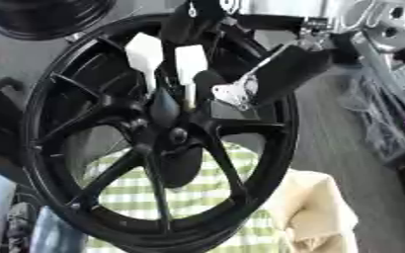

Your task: Pull the pin out of the wheel hub.

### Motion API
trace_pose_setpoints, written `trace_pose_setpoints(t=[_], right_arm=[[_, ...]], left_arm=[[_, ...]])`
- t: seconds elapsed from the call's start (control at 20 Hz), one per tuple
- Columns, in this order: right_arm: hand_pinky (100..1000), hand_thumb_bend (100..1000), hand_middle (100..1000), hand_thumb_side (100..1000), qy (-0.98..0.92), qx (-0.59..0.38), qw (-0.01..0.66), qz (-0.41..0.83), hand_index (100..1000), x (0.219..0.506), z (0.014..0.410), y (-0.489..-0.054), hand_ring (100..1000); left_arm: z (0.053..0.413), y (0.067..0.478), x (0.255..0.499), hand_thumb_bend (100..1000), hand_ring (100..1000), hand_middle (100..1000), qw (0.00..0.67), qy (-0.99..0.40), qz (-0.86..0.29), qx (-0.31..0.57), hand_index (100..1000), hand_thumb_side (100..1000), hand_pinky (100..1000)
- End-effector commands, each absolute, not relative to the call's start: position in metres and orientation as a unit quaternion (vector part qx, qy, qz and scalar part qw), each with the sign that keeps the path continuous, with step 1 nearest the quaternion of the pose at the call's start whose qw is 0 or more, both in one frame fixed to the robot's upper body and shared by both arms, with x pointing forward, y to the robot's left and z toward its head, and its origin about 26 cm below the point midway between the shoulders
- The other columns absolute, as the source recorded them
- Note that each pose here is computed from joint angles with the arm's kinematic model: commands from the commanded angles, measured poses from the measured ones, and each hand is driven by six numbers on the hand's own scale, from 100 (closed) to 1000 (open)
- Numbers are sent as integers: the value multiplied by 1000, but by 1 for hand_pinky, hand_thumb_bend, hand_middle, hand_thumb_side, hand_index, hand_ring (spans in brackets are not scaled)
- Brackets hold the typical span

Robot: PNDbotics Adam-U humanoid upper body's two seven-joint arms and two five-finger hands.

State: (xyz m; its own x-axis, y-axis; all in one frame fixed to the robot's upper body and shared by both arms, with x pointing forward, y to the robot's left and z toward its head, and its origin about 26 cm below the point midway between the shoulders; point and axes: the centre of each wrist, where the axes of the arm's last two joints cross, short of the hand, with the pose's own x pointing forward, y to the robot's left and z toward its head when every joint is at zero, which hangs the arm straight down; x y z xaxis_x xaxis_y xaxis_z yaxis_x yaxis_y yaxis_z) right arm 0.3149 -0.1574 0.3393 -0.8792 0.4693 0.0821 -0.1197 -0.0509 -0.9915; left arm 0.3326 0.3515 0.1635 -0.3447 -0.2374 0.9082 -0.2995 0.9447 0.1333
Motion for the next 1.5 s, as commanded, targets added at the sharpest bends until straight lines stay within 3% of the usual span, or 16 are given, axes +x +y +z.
trace_pose_setpoints(t=[0.05, 0.95, 1.5], right_arm=[[842, 217, 801, 279, -661, -156, 201, 706, 903, 319, 343, -157, 844], [844, 285, 788, 369, -641, -212, 232, 700, 885, 363, 333, -161, 839], [840, 254, 746, 378, -614, -204, 255, 718, 850, 380, 321, -163, 829]], left_arm=[[173, 359, 331, 100, 759, 694, 540, -823, 23, 175, 736, 842, 746], [166, 360, 331, 100, 761, 695, 551, -815, 21, 176, 735, 847, 747], [163, 360, 331, 100, 762, 695, 555, -813, 21, 176, 735, 850, 747]])
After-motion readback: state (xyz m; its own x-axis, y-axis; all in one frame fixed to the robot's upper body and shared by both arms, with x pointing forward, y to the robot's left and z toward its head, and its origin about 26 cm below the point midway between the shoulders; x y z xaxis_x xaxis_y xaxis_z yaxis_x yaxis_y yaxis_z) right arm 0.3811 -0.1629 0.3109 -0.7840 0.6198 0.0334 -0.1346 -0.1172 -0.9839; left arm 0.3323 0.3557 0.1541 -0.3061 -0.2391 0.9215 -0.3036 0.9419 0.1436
